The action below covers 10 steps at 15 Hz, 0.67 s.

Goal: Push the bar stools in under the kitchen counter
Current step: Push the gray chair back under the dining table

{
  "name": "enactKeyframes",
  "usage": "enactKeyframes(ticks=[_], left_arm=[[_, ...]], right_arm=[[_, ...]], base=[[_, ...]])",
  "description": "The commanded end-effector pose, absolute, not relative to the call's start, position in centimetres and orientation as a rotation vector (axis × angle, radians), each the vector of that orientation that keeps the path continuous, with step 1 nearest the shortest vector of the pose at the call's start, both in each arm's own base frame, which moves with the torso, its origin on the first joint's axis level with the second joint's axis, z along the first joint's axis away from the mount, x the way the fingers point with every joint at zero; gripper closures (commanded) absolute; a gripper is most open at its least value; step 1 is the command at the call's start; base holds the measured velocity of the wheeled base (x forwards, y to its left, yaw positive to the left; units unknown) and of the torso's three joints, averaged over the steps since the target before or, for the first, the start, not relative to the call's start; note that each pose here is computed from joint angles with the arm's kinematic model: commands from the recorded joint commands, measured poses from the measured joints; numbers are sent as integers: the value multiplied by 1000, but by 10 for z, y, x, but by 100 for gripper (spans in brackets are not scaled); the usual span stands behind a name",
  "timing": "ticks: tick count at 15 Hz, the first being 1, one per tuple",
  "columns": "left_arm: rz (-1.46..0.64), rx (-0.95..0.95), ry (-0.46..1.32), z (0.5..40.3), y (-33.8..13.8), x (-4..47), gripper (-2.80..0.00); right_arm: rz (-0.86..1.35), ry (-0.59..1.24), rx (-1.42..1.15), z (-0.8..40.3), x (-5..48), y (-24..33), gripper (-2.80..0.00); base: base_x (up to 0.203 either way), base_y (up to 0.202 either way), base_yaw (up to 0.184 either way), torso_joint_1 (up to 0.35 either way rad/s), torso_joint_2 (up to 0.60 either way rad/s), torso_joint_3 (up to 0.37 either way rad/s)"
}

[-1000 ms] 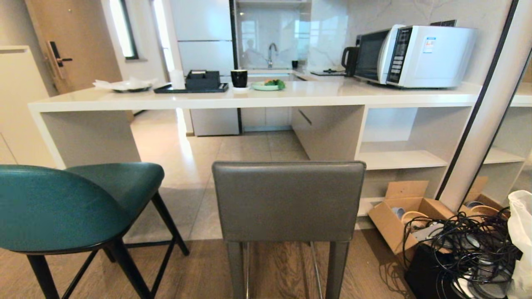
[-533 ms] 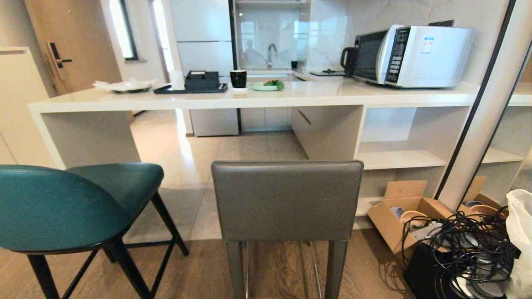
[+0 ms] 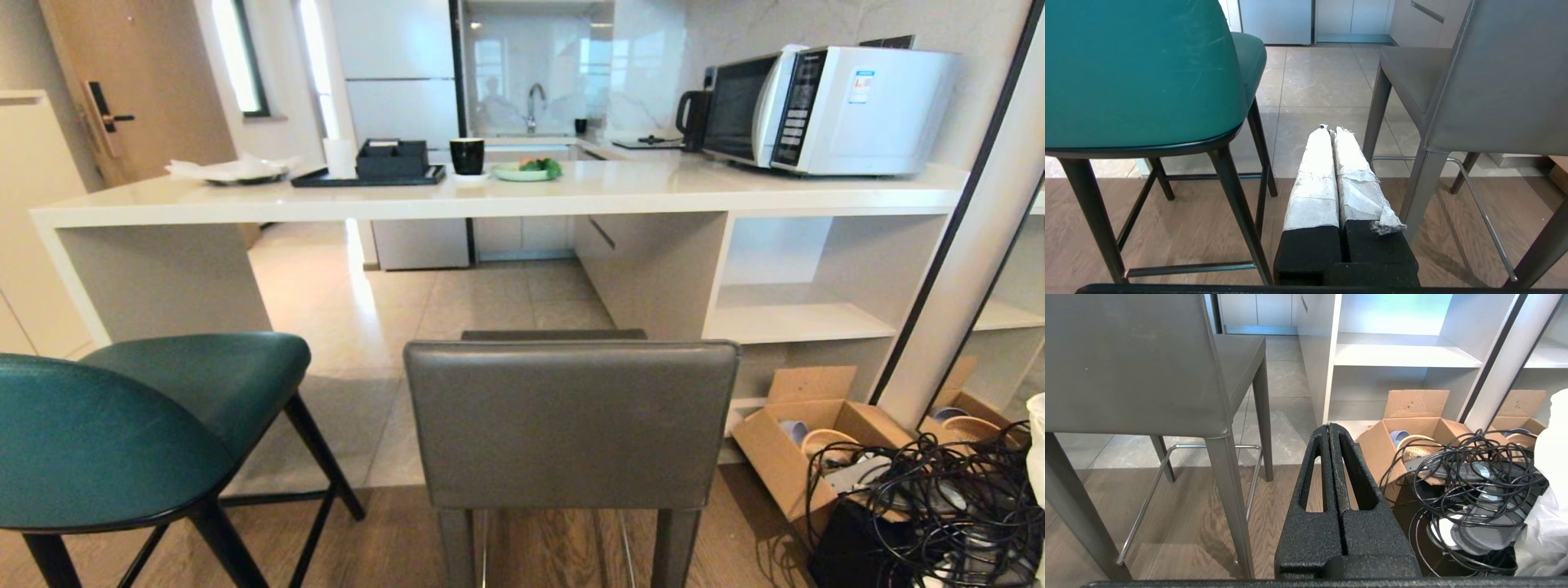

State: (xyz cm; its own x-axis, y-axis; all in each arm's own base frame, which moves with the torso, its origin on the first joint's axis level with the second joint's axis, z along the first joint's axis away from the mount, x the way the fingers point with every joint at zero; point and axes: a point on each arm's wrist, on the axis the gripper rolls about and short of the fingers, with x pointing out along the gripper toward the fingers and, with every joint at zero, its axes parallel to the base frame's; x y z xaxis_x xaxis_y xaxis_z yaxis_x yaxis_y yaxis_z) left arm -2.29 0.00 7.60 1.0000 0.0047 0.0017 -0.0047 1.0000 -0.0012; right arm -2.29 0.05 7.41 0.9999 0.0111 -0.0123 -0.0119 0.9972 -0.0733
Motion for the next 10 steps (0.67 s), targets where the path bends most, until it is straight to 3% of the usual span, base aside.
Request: enactKeyframes(ticks=[1,4,7,10], left_arm=[[6,-2,0,76,0,-23,0],[1,21,-4,77,0,-23,0],[-37,-7,-23,114,-1,-22,0],[-76,-43,112,153,-2,29,0]], right_arm=[[14,13,-77,74,-23,1,0],[11,9,-70,80,-24,1,0],[26,93,-34,117,-10,1,0],[50,208,-7,153,40,1,0]], base=[[0,0,0,0,0,0],[0,0,0,0,0,0],[0,0,0,0,0,0],[0,0,0,0,0,0]])
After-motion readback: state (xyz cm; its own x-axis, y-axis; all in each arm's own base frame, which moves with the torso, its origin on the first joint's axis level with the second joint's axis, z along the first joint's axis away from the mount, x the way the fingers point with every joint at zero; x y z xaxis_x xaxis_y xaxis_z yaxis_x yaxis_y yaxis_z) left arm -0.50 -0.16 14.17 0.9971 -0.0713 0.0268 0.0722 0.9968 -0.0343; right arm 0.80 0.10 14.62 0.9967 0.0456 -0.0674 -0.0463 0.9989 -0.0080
